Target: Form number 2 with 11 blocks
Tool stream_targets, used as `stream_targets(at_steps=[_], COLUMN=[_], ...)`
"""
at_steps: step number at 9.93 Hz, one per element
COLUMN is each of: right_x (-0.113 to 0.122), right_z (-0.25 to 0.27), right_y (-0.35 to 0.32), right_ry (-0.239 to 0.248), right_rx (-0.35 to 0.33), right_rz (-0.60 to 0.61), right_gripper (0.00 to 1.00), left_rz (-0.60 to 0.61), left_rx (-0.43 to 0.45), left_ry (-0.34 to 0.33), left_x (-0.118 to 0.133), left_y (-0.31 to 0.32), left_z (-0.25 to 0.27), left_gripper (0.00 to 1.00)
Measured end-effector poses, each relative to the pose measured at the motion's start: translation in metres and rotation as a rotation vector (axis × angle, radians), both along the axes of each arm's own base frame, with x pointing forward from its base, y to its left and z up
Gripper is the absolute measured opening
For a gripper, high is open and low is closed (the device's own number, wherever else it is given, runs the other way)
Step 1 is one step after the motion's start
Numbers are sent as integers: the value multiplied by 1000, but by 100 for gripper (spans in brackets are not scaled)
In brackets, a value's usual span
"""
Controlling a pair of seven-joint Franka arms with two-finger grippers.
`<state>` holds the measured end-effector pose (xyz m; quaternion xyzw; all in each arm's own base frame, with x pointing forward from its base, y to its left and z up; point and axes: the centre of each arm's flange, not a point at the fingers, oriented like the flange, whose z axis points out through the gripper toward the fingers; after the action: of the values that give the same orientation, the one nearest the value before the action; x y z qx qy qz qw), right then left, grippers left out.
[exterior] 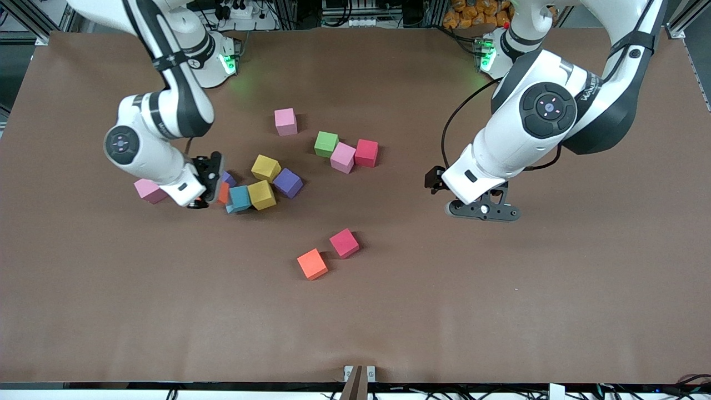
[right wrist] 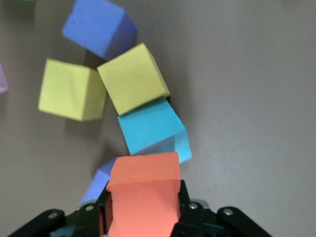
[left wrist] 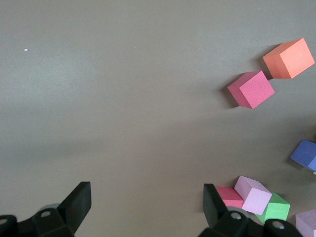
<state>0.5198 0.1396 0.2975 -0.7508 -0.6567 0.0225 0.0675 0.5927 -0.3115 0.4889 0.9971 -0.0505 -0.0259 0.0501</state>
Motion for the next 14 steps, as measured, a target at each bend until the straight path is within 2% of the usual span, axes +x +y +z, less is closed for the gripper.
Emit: stream_targets(at_steps=[3, 5, 7, 11, 14], right_x=[-14, -32, -66, -156, -211], right_z=[21, 42, 49, 33, 4], right_y=[55, 101, 158, 248, 268], right_ry=[21, 35, 50, 91, 74], right_rx=[7, 11, 2, -42, -47], right_rz=[-7, -21, -33, -22, 0], right_gripper=[52, 52, 52, 52, 52], left_rz=[-1, -1, -1, -1, -3], left_rx=[0, 0, 0, 0, 2], left_ry=[2, 3, 3, 4, 9], left_x=[0, 0, 0, 0, 0], left_y=[0, -1, -1, -1, -2], left_z=[-1, -2, -3, -4, -6], left_gripper=[100, 100, 100, 100, 100])
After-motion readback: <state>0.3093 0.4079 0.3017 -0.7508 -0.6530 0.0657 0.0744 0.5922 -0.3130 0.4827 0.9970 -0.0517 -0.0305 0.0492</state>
